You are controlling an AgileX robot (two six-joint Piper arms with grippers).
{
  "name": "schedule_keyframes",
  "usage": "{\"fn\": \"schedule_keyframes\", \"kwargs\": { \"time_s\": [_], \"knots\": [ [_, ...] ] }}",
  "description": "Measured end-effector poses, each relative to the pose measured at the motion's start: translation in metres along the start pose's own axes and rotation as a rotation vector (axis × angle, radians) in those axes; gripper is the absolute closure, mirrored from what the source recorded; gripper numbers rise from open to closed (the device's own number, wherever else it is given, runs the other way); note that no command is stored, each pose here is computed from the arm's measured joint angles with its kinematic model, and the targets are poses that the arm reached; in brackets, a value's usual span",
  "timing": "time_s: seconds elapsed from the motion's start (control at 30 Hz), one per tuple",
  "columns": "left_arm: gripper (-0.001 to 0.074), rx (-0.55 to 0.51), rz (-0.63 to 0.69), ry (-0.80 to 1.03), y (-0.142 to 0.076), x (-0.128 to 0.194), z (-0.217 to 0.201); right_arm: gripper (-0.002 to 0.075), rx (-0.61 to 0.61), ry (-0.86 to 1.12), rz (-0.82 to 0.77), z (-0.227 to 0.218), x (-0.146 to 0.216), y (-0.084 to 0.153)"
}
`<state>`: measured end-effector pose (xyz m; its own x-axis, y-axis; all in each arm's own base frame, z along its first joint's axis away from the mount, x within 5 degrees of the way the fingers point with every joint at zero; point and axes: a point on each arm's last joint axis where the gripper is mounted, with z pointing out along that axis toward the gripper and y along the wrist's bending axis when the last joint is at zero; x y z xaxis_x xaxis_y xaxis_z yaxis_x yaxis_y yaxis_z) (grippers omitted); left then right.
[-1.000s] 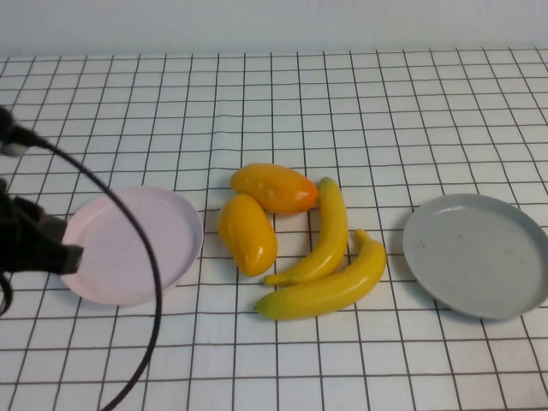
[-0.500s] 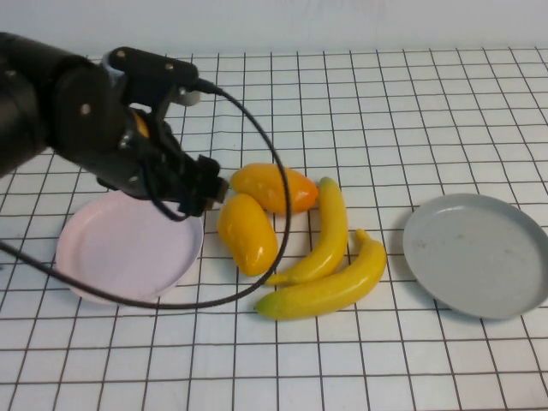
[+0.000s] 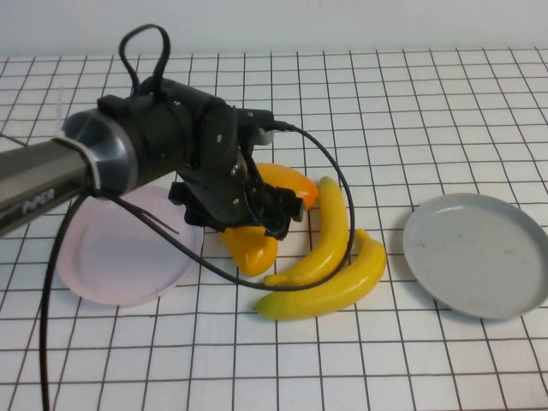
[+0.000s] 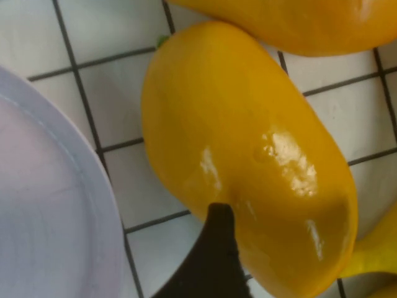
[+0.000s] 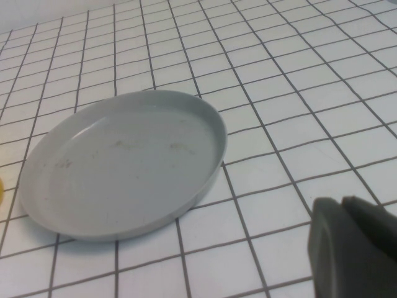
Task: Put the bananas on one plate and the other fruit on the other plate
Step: Put one type of fruit in the left plate
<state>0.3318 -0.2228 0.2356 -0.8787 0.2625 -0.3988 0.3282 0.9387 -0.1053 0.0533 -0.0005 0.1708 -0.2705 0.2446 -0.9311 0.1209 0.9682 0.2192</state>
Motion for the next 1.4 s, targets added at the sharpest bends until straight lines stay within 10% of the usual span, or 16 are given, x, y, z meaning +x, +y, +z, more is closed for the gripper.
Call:
{"fn": "schedule_keyframes", "kwargs": {
  "time_s": [0.77, 1.1, 1.4],
  "knots": [
    [0.0144, -0.022, -0.051, 0.045, 0.004, 0.003, 0.044, 0.0742, 0.000, 0.000, 0.000, 0.000, 0.000, 0.000],
    [0.0314, -0.049, -0.014, 0.026, 0.006, 0.001, 0.046, 0.0742, 0.000, 0.000, 0.000, 0.000, 0.000, 0.000],
    [0.0314, -0.095, 0.082, -0.081, 0.002, -0.004, -0.020, 0.0742, 0.000, 0.000, 0.000, 0.000, 0.000, 0.000]
  ]
}}
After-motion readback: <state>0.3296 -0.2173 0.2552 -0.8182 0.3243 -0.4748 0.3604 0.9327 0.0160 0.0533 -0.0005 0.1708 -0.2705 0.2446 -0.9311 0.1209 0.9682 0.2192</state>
